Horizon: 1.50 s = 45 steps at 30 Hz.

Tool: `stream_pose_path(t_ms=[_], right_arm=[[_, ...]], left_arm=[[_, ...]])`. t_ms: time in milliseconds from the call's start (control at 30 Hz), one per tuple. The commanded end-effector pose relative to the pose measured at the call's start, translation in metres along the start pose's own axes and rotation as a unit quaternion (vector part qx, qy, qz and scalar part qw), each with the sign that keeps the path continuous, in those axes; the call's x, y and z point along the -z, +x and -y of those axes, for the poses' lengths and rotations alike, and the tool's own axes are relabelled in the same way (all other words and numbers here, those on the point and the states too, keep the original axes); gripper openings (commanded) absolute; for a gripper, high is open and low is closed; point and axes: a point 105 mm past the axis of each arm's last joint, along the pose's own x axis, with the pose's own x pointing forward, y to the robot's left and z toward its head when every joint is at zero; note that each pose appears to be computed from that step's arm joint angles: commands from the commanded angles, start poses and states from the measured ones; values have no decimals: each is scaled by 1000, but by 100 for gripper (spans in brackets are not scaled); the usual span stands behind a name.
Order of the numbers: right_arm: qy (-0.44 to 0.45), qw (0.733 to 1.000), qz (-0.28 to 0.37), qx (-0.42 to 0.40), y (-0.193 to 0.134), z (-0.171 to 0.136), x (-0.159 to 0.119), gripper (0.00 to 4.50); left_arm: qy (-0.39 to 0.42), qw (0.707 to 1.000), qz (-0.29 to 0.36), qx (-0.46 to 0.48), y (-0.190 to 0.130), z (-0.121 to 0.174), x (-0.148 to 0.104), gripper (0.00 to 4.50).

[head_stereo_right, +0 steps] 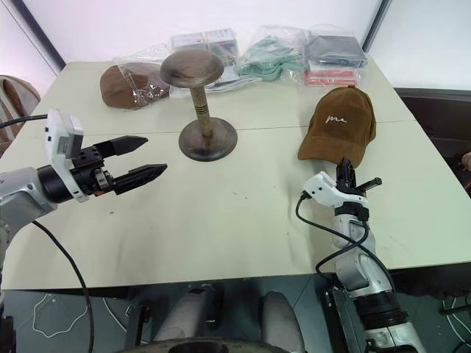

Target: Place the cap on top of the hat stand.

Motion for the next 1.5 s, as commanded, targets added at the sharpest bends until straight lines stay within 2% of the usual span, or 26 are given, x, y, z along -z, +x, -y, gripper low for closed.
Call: stream_pose_path(t_ms=[33,200,467,733,967,1267,1500], right_arm=[[-4,993,64,96,9,45,-26,4],[17,980,135,142,12,73,-64,4],[103,961,206,151,28,97,-128,4],[143,942,262,152,34,96,-187,4],[160,911,344,160,19,87,-232,4],[176,891,391,148,0,65,-256,4],[188,906,361,119,-3,38,-250,4]], left_arm=[[24,1000,17,-1,0,-1,-11,450],[14,1000,13,0,2,-7,-6,450],[-11,999,-1,-53,-11,-23,15,450],[-16,996,1,-90,-21,-30,20,450],[-21,992,6,-124,-29,-35,23,450],[-23,990,7,-140,-33,-38,26,450],[-22,989,3,-143,-33,-38,26,450]])
